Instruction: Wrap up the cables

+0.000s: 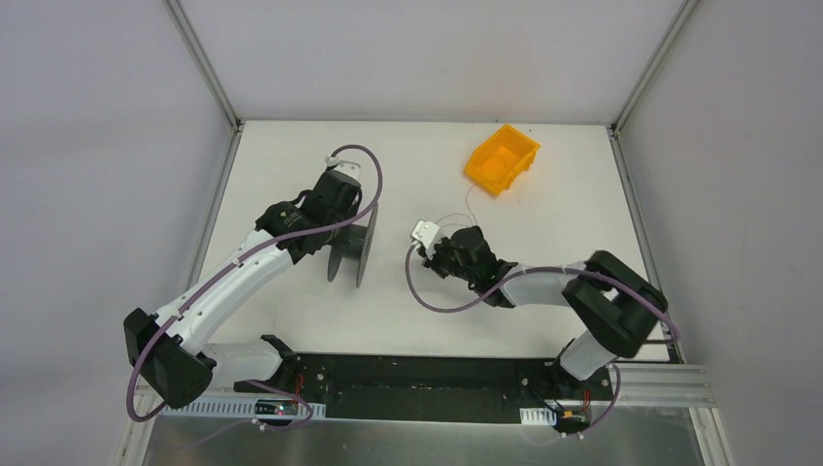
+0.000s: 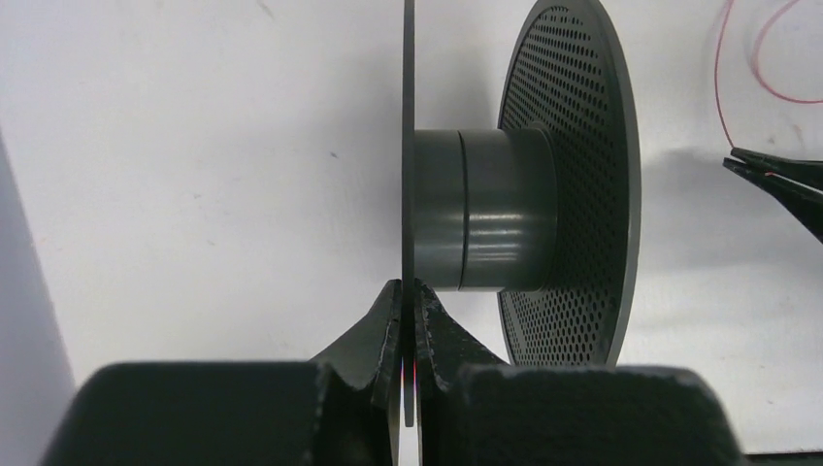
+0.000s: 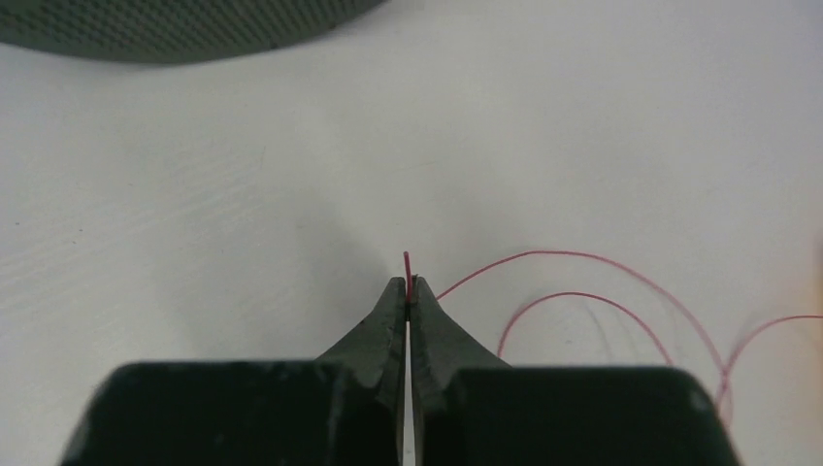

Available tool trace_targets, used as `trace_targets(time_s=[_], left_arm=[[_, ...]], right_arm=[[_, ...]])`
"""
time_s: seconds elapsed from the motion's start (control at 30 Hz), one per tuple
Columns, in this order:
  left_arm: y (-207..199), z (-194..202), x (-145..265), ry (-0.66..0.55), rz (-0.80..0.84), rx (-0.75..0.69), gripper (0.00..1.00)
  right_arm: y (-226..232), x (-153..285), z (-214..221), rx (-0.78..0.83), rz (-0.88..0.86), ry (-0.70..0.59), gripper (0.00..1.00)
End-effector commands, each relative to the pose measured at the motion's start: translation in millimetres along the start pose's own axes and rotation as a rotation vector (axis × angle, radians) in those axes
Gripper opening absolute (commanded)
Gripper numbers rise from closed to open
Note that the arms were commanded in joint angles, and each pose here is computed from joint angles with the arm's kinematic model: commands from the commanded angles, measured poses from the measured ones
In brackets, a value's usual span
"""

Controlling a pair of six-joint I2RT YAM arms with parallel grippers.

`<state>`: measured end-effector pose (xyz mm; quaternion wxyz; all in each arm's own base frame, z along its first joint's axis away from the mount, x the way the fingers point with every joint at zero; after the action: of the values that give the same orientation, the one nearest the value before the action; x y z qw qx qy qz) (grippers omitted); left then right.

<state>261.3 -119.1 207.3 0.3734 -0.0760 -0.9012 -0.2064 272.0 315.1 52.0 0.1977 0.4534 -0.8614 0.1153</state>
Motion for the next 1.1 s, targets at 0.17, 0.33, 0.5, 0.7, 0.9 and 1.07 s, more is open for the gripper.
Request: trace_targets(time_s=[0.17,0.33,0.5,0.7,0.9,1.07], left_arm=[[-65.4,-26.0,11.1,-0.109,0.368,-0.078,0.07],[-71.6,-37.6,12.4,-0.133,0.386,-0.109,0.10],[-76.5,-44.8,16.2,-0.150,0.419,-0.122,0.12],[-84.9,-47.1,21.1,-0.160,0.475,-0.116,0.14],[-99.5,-50.6,27.9,-0.185,0.571,-0.121,0.17],[-104.8,-54.3,27.2,-0.181,0.595,-0.120,0.18]], right_arm=[[-18.7,102.6,-119.4,0.174,0.121,-0.179,0.00],[-36.8,177.4,-190.1,0.248,0.253,-0.273,0.00],[-62.4,267.2,-262.0,0.355,0.475,-0.430,0.00],[-55.9,384.3,-340.3,0.402,0.572,-0.746,0.00],[-28.0,458.1,-372.3,0.500,0.515,-0.958,0.00],[-19.6,470.9,-379.6,0.535,0.488,-0.996,0.00]])
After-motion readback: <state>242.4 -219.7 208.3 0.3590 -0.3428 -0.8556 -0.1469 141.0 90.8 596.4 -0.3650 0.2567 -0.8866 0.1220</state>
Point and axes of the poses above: each gripper's point midway between its finger pads, its own x axis back along the fingers, its own y axis along the line the jaws close on, z = x × y, the point moved 1 cm from there along x, back along the fingers, and after that the axes turned 14 degrees about -x, right-handed, at the moved point
